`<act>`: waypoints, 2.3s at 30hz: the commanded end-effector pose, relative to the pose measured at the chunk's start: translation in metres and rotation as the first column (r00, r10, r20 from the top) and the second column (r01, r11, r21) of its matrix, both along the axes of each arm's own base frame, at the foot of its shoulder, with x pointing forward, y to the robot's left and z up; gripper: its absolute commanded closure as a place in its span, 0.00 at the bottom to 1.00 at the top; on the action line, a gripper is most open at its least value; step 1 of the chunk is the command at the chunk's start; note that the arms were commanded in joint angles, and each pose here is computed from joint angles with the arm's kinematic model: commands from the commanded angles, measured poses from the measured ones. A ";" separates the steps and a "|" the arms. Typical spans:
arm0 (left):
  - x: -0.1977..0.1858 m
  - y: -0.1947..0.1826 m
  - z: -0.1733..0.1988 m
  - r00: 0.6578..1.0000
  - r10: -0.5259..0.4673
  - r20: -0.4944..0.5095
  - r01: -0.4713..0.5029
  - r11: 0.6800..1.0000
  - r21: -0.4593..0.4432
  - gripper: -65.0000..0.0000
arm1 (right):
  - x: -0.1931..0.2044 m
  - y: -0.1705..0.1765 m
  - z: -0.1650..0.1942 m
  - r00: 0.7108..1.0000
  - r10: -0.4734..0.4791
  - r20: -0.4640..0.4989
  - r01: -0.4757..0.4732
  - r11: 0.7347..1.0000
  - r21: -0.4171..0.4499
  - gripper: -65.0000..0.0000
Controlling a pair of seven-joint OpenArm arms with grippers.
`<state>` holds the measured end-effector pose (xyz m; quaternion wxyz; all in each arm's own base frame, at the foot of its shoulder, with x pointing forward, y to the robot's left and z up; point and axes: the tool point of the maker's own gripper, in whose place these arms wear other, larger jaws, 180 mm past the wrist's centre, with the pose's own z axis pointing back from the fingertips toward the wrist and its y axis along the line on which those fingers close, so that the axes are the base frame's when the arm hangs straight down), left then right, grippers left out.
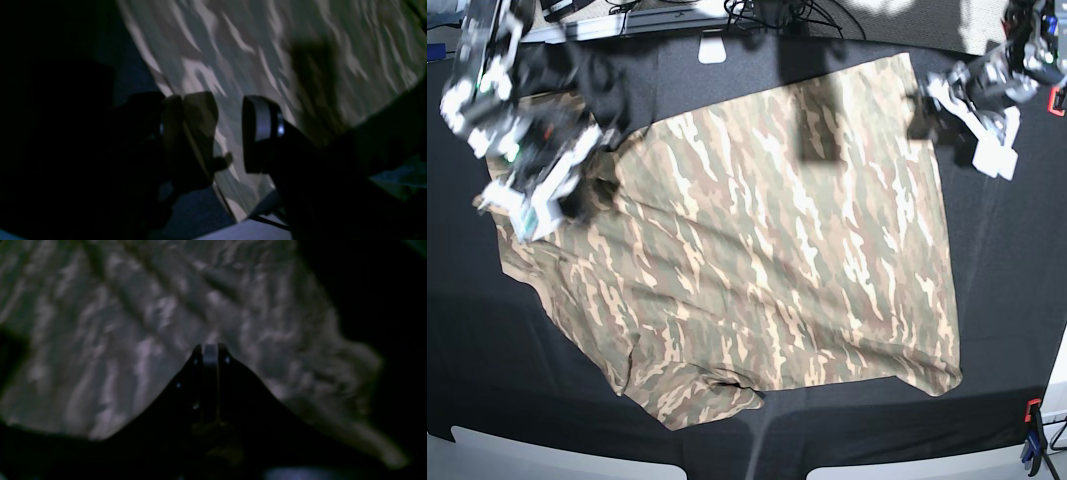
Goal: Layout the t-shirt on the table in an organized manner, then fold the t-shirt properly
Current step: 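Carry the held hem with both grippers across the shirt toward the collar, then lay the shirt flat and release it with both grippers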
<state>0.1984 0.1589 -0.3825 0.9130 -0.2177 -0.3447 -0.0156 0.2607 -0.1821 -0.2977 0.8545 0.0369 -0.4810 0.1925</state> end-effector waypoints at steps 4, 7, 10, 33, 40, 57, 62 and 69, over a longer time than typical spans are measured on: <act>-0.006 0.015 -0.005 0.996 0.081 -0.035 -0.079 0.996 0.049 0.60 | -0.028 0.023 -0.007 0.998 0.055 -0.044 -0.051 0.995 0.091 1.00; -0.011 0.026 -0.015 0.984 0.165 -0.071 -0.157 0.983 0.098 0.60 | -0.049 0.031 -0.017 0.994 0.069 -0.085 -0.056 0.988 0.147 1.00; -0.018 0.021 -0.019 0.981 0.171 -0.096 -0.163 0.983 0.082 0.60 | -0.064 0.030 -0.021 0.992 0.058 -0.113 -0.037 0.983 0.179 1.00; -0.065 -0.013 -0.052 0.944 0.158 -0.288 -0.198 0.973 -0.116 0.60 | -0.063 -0.009 0.034 0.999 -0.039 0.014 0.037 0.997 0.073 1.00; -0.069 -0.029 -0.043 0.964 0.055 -0.259 -0.107 0.976 -0.192 0.60 | -0.063 -0.009 0.034 0.999 -0.039 0.014 0.038 0.997 0.074 1.00; -0.055 0.017 -0.056 0.992 0.046 -0.119 -0.025 0.985 0.172 1.00 | -0.063 -0.009 0.034 0.999 -0.039 0.013 0.038 0.997 0.074 1.00; -0.070 0.039 -0.066 0.976 0.066 -0.209 -0.011 0.967 0.254 1.00 | -0.064 -0.009 0.031 0.999 -0.040 -0.004 0.040 0.997 0.066 1.00; -0.075 0.092 -0.060 0.963 0.163 -0.216 -0.069 0.919 0.387 1.00 | -0.065 -0.010 0.030 0.999 -0.041 -0.014 0.042 0.997 0.062 1.00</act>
